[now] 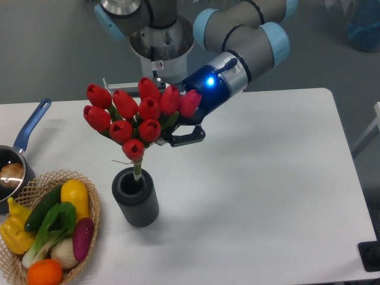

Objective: Pick up the flowers from the vase
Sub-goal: 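Raise the tulips clear of the vase rim and move them away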

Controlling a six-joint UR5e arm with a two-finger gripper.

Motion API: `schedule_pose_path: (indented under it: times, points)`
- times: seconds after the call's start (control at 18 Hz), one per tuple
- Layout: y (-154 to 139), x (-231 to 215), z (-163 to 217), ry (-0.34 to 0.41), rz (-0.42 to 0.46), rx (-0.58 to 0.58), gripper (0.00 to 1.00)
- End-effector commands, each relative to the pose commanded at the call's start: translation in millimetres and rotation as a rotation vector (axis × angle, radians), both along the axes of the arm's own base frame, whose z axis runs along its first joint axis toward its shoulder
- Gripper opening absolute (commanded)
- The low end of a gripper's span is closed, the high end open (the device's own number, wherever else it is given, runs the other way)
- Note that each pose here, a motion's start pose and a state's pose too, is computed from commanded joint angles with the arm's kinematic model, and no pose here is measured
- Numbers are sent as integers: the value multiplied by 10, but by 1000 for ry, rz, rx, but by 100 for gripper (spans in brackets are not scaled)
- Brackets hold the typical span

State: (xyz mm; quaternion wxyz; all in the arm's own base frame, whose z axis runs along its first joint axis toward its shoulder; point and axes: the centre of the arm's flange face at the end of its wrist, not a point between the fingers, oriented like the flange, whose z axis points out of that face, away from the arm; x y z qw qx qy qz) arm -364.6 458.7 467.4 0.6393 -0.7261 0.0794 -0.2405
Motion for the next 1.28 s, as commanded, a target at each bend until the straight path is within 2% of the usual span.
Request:
schedule_pose_path:
  times: [1.28]
  points:
    - [-188,-272,53,9,56,0,40]
